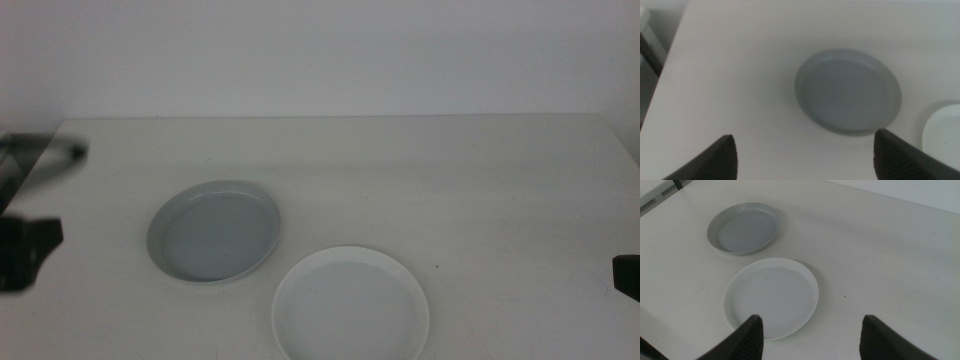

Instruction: Stack the three bowls on top of each other.

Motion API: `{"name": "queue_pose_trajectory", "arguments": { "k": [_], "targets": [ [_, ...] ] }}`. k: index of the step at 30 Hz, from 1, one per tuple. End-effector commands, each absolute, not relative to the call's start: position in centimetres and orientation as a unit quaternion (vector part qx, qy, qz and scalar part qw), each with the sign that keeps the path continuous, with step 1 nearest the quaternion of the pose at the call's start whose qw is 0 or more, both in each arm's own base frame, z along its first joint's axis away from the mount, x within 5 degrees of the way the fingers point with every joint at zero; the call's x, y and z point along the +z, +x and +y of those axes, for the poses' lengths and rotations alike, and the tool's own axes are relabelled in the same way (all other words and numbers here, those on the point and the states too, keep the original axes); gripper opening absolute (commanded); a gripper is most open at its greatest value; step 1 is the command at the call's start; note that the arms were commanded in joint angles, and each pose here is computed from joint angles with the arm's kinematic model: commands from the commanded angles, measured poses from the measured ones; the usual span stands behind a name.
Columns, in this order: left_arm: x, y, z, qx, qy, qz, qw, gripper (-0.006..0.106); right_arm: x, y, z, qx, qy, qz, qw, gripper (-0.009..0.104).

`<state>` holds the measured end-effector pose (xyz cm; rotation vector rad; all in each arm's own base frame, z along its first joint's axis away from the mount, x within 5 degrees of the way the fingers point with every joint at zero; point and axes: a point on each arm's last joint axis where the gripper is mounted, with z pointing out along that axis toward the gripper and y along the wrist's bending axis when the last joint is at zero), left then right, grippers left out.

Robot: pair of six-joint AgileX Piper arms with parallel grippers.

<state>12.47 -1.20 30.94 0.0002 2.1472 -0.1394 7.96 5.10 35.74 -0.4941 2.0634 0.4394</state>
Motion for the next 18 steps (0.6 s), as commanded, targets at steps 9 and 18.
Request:
{"name": "queue_pose_trajectory", "arguments": {
  "k": [9,18],
  "targets": [
    [36.9,19.7,-1.8,-0.059,0.003,0.924,0.378,0.102,37.0,8.2,5.1,0.185,-0.193,0.819,0.507,0.049],
    [34.4,24.6,-2.1,-0.065,-0.014,0.925,0.374,0.102,37.0,8.2,5.1,0.185,-0.193,0.819,0.507,0.049]
  ]
}}
